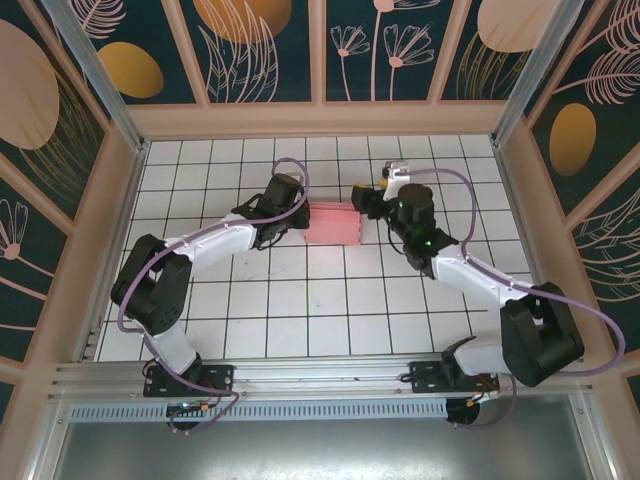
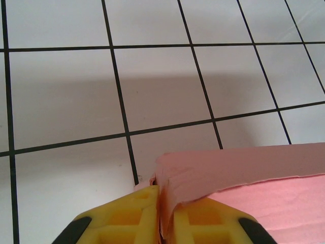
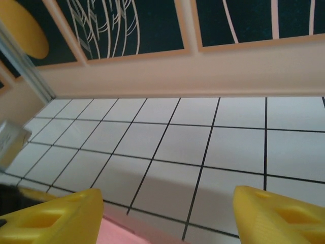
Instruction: Fold the paper box
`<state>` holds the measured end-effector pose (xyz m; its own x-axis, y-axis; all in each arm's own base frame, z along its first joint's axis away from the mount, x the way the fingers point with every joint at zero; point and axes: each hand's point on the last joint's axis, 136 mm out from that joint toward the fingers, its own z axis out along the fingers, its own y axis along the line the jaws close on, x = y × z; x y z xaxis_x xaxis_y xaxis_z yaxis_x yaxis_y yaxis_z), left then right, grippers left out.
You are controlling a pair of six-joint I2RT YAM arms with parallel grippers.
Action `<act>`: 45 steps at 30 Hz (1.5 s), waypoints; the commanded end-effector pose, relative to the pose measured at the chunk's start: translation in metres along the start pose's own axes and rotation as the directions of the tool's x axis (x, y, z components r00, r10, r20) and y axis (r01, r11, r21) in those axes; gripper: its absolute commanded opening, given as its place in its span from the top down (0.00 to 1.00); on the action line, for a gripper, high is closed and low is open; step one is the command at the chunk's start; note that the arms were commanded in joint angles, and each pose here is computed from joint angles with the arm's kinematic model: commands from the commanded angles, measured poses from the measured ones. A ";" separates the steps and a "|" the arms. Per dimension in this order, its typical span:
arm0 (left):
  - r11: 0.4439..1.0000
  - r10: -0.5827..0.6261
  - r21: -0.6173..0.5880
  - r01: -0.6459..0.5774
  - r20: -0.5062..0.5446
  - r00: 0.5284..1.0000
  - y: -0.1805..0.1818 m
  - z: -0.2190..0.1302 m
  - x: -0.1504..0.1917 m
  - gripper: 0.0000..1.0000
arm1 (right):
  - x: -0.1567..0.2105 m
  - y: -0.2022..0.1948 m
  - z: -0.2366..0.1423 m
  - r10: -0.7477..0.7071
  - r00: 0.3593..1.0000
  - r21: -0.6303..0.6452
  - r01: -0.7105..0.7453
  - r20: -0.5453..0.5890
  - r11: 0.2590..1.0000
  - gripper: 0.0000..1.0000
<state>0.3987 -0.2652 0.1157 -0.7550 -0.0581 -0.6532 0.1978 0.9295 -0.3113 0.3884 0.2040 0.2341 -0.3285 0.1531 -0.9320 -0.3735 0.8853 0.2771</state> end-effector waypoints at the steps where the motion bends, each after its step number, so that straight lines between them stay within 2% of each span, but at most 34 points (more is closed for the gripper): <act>1: 0.999 0.023 -0.032 -0.026 -0.094 0.995 0.008 0.010 0.027 0.86 | 0.012 -0.015 0.015 0.117 0.986 0.075 -0.109 -0.119 0.991 0.32; 7: 0.999 0.019 -0.037 -0.023 -0.084 0.996 0.009 0.009 0.027 0.83 | 0.033 -0.015 0.032 0.129 0.970 0.076 -0.116 -0.204 0.990 0.32; 12: 0.999 0.019 -0.028 -0.020 -0.065 0.998 0.007 0.005 0.022 0.77 | 0.063 -0.017 0.038 0.136 0.956 0.096 -0.115 -0.258 0.989 0.31; 19: 0.999 0.041 -0.030 -0.043 -0.050 0.998 0.007 -0.004 0.019 0.56 | 0.092 -0.023 0.038 0.182 0.938 0.112 -0.155 -0.294 0.982 0.32; 23: 0.998 0.054 0.045 -0.054 0.008 0.999 -0.008 -0.027 0.002 0.46 | 0.102 -0.026 0.037 0.190 0.932 0.122 -0.159 -0.308 0.980 0.31; 29: 0.988 0.028 0.148 -0.035 0.047 0.998 -0.031 -0.043 -0.015 0.43 | 0.110 -0.030 0.038 0.196 0.926 0.134 -0.160 -0.321 0.978 0.32; 30: 0.984 0.013 0.175 -0.022 0.056 0.998 -0.036 -0.047 -0.019 0.31 | 0.112 -0.031 0.037 0.197 0.926 0.138 -0.159 -0.323 0.977 0.32; 31: 0.979 -0.006 0.202 -0.009 0.071 0.997 -0.041 -0.051 -0.024 0.27 | 0.113 -0.031 0.037 0.196 0.925 0.139 -0.159 -0.325 0.977 0.32; 32: 0.976 -0.026 0.218 0.007 0.081 0.996 -0.044 -0.054 -0.028 0.17 | 0.112 -0.031 0.037 0.196 0.926 0.138 -0.158 -0.323 0.978 0.32; 33: 0.973 -0.046 0.230 0.024 0.091 0.995 -0.046 -0.056 -0.033 0.14 | 0.114 -0.031 0.036 0.195 0.924 0.141 -0.157 -0.328 0.978 0.32; 34: 0.972 -0.060 0.231 0.037 0.095 0.994 -0.047 -0.056 -0.036 0.03 | 0.115 -0.031 0.036 0.195 0.924 0.140 -0.157 -0.329 0.978 0.32; 35: 0.973 -0.069 0.226 0.044 0.102 0.992 -0.046 -0.056 -0.039 0.01 | 0.115 -0.031 0.036 0.197 0.924 0.139 -0.159 -0.329 0.978 0.32; 39: 0.980 -0.106 0.176 0.088 0.096 0.990 -0.035 -0.044 -0.045 0.03 | 0.119 -0.031 0.034 0.199 0.921 0.136 -0.162 -0.335 0.977 0.32; 41: 0.982 -0.129 0.149 0.118 0.071 0.989 -0.029 -0.035 -0.043 0.09 | 0.120 -0.031 0.034 0.199 0.921 0.133 -0.162 -0.336 0.978 0.32; 45: 0.985 -0.147 0.092 0.145 0.016 0.989 -0.014 -0.018 -0.027 0.29 | 0.119 -0.031 0.030 0.196 0.923 0.129 -0.162 -0.330 0.978 0.32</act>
<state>0.4027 -0.2769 0.1692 -0.7350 -0.1932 -0.6500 0.2000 0.8542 -0.4800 0.3953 0.2113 0.1211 -0.6383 0.1772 -0.7491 -0.2162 0.8927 0.3955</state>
